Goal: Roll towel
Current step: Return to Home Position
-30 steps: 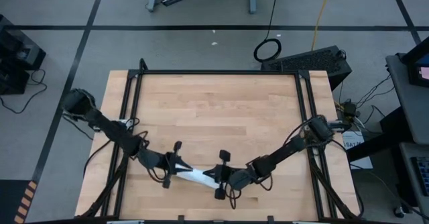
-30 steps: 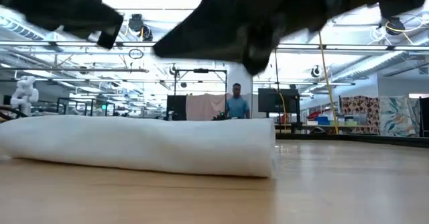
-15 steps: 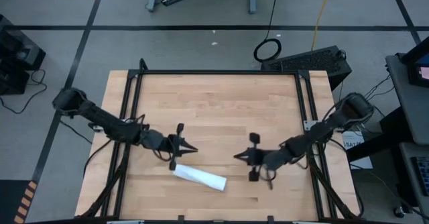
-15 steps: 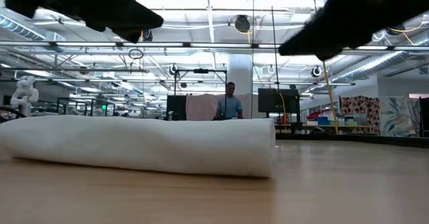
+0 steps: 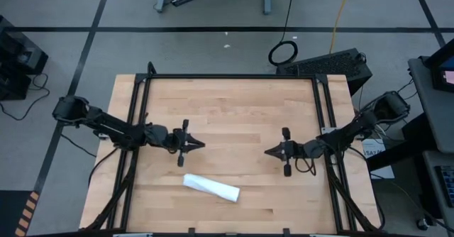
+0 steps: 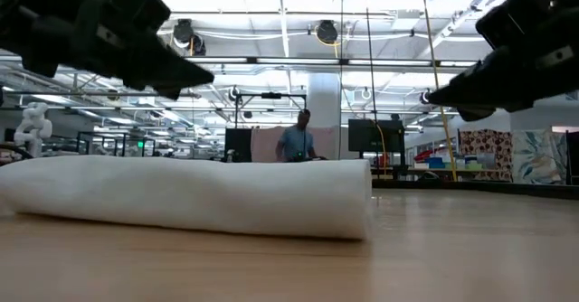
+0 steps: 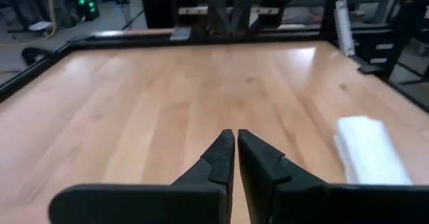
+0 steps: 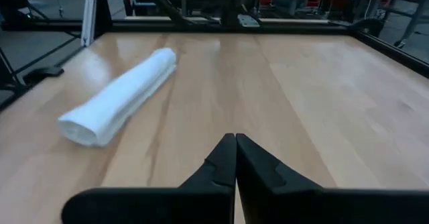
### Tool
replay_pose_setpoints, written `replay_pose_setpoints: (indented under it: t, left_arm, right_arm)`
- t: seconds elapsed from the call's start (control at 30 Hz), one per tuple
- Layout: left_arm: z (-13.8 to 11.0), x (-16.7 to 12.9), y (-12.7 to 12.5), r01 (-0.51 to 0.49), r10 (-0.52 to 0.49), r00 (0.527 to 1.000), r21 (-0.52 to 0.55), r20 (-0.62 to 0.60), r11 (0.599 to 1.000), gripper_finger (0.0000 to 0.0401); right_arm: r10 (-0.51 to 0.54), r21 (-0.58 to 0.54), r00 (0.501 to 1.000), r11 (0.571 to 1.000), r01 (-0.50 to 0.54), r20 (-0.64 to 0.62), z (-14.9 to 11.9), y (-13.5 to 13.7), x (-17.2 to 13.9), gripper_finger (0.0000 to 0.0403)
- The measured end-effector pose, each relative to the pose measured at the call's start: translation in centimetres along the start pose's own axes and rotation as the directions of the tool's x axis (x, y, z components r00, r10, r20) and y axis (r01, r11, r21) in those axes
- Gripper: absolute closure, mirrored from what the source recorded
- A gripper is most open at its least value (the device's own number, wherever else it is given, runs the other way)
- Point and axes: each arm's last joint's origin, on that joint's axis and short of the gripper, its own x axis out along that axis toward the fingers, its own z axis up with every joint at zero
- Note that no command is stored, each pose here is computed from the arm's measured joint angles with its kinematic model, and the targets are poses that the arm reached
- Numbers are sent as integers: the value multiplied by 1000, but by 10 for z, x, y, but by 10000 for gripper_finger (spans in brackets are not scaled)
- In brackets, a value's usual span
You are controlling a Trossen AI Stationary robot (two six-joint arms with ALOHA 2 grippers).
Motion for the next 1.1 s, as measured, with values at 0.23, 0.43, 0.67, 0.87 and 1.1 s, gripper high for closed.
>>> replay_pose_setpoints:
  t: [0.23, 0.43, 0.67, 0.87, 1.1]
  left_arm:
    - [-12, -20, 3, -8, 8, 1000, -13, 19, 1000, 373]
    - [-20, -40, 5, -12, 14, 998, -40, 58, 999, 373]
    - [-27, -55, 6, -12, 14, 998, -40, 66, 999, 373]
    - [-24, -61, 6, -11, 14, 997, -38, 77, 999, 373]
    - [-25, -72, 7, -19, 21, 999, -39, 48, 999, 373]
  right_arm:
    - [-4, -17, 1000, 1000, 3, -10, -12, -9, -15, 403]
    - [22, -48, 999, 999, -24, -23, -18, -13, -21, 403]
    - [10, -110, 1000, 994, -10, 1, -14, -18, -19, 403]
    - [-17, -152, 1000, 988, 19, 14, -12, -22, -19, 403]
    - [-23, -175, 999, 984, 28, 28, -6, -25, -25, 403]
